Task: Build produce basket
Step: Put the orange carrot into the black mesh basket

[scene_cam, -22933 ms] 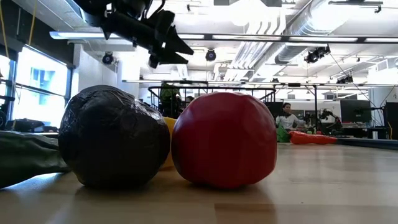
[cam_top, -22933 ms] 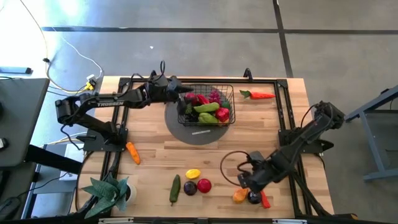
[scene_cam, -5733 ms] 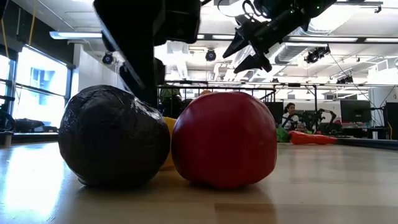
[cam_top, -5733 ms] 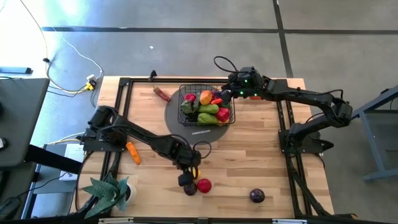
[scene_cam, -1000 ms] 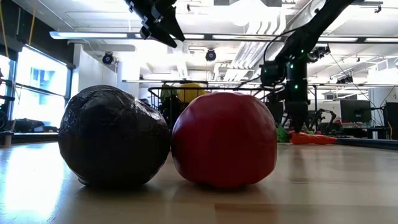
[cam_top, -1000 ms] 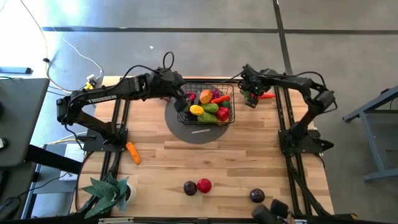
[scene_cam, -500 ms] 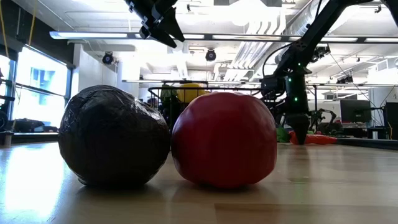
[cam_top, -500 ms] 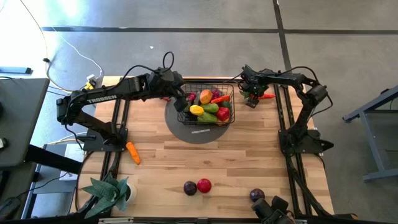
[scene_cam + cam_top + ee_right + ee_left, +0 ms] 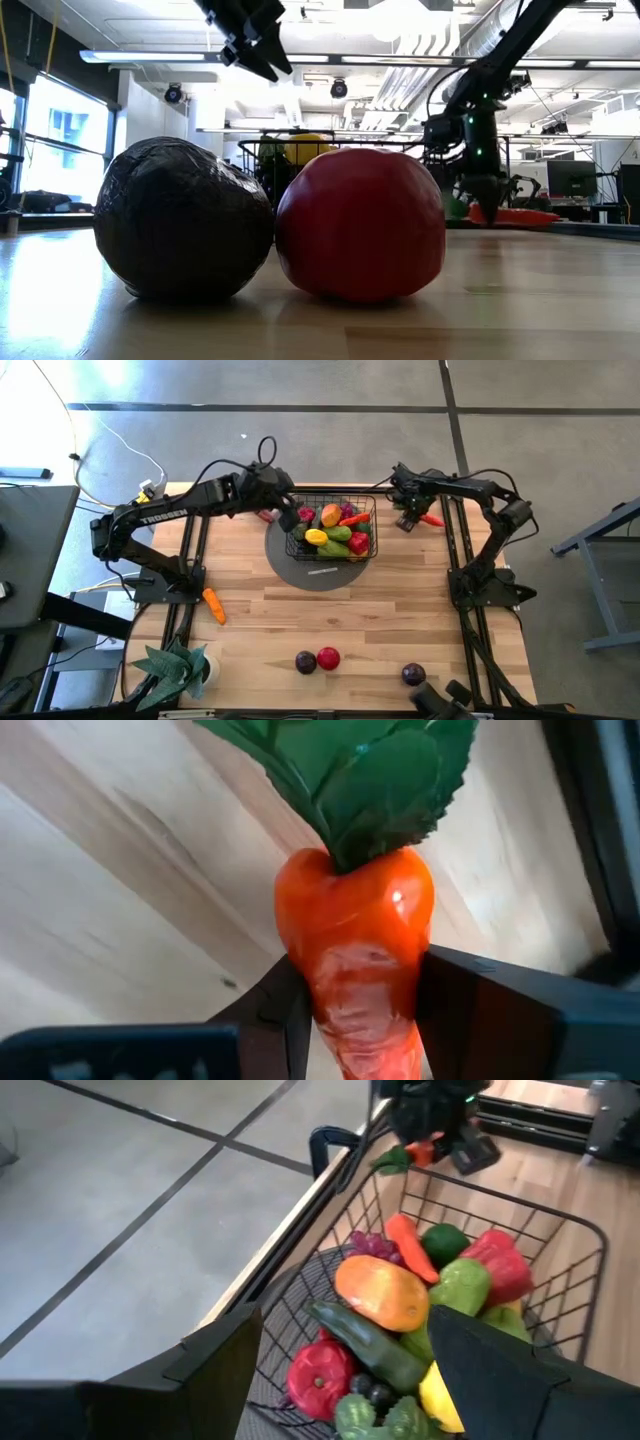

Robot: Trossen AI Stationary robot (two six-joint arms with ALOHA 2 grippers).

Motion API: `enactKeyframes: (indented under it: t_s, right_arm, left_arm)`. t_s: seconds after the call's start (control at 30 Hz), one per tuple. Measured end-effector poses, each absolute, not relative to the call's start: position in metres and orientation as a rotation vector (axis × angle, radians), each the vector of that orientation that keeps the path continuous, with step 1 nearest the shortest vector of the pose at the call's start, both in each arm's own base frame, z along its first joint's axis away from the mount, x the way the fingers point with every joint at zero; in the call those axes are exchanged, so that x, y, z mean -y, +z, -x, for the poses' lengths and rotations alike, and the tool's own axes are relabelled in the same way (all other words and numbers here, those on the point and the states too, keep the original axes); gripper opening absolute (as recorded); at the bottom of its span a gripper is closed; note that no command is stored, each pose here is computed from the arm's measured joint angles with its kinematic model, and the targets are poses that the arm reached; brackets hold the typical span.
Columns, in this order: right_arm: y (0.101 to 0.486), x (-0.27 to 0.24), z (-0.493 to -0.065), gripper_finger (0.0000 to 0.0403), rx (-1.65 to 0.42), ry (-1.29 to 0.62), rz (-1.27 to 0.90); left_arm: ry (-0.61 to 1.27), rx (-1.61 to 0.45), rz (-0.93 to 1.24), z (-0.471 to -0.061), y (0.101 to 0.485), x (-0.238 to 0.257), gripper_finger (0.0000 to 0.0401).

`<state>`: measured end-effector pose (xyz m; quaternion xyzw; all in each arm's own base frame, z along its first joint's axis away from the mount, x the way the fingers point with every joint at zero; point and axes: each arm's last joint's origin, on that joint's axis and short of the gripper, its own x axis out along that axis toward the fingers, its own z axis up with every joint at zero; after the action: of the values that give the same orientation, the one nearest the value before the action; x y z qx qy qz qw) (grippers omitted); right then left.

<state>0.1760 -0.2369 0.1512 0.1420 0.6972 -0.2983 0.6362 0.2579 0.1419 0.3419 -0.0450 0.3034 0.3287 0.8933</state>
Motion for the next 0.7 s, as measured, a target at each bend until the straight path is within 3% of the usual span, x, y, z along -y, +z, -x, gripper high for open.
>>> enactKeyframes:
  t_s: [0.23, 0.7]
  right_arm:
    - [0.186, 0.225, -0.168, 0.0107, -1.454, -0.807, -0.452]
    - [0.283, 0.185, -0.149, 0.0107, -0.803, -0.849, -0.657]
  left_arm:
    - [0.709, -0.658, 0.078, -0.253, 0.34, -0.148, 0.0278]
    - [0.907, -0.665, 0.154, -0.236, 0.338, -0.171, 0.0278]
